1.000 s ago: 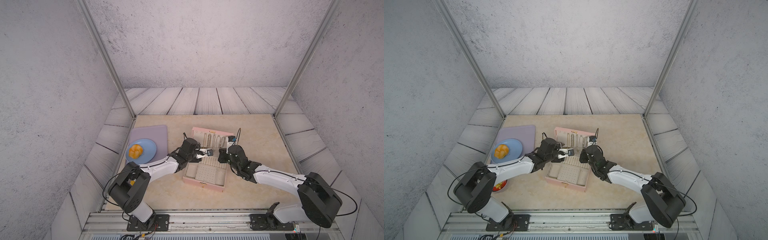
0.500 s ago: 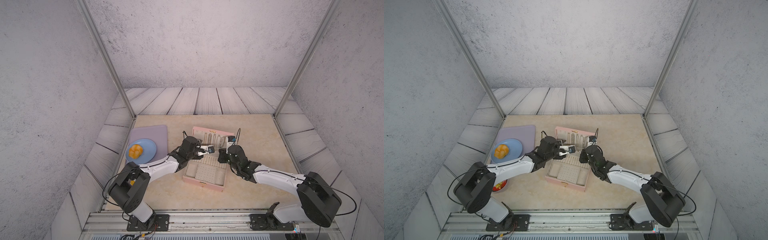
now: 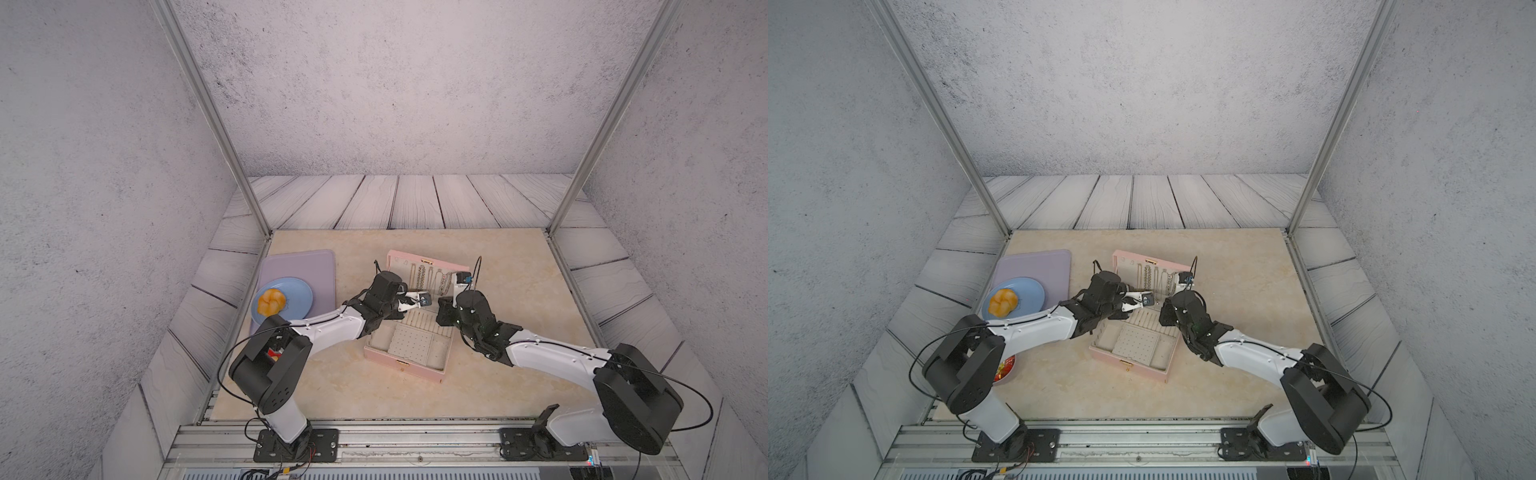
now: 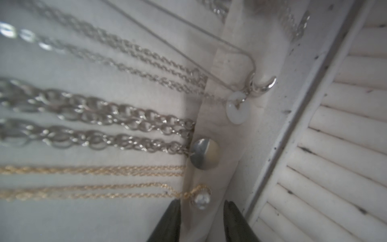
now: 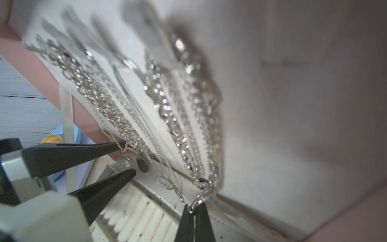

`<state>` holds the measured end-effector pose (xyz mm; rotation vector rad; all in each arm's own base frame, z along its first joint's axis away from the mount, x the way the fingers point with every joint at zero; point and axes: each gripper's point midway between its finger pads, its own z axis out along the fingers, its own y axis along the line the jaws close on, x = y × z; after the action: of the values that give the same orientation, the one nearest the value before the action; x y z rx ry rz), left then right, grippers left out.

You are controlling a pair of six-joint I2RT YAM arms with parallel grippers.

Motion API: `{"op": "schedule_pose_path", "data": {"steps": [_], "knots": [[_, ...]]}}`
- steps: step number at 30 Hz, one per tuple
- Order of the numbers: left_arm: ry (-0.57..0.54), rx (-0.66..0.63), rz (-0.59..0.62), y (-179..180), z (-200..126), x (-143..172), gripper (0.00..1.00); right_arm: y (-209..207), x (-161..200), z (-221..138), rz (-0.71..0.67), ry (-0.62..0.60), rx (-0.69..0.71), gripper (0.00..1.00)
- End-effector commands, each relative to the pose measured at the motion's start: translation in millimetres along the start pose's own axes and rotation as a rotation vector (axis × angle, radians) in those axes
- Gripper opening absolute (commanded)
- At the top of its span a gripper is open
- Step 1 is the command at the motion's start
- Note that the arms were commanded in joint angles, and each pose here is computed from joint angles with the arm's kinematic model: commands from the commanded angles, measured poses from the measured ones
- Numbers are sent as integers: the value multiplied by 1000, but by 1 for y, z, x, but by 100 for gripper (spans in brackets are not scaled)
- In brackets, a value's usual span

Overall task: Put jewelry chain into jewelry box
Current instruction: Adjust the necklace in the storage slot.

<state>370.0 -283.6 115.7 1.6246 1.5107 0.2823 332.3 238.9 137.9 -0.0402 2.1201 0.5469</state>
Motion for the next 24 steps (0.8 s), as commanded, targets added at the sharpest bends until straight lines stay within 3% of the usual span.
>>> {"op": "schedule_pose_path", "data": {"steps": [1, 6, 13, 24], "knots": [[32, 32, 5, -8, 5, 7, 27, -4, 3, -1, 7, 3, 8, 0], [40, 33, -4, -10, 1, 7, 1, -6, 1, -1, 7, -2, 13, 0], [9, 93, -127, -21, -18, 2, 0, -9, -3, -5, 16, -10, 19, 0], [5, 127, -166, -33, -28, -6, 0, 4, -23, -34, -1, -39, -51, 0]]}}
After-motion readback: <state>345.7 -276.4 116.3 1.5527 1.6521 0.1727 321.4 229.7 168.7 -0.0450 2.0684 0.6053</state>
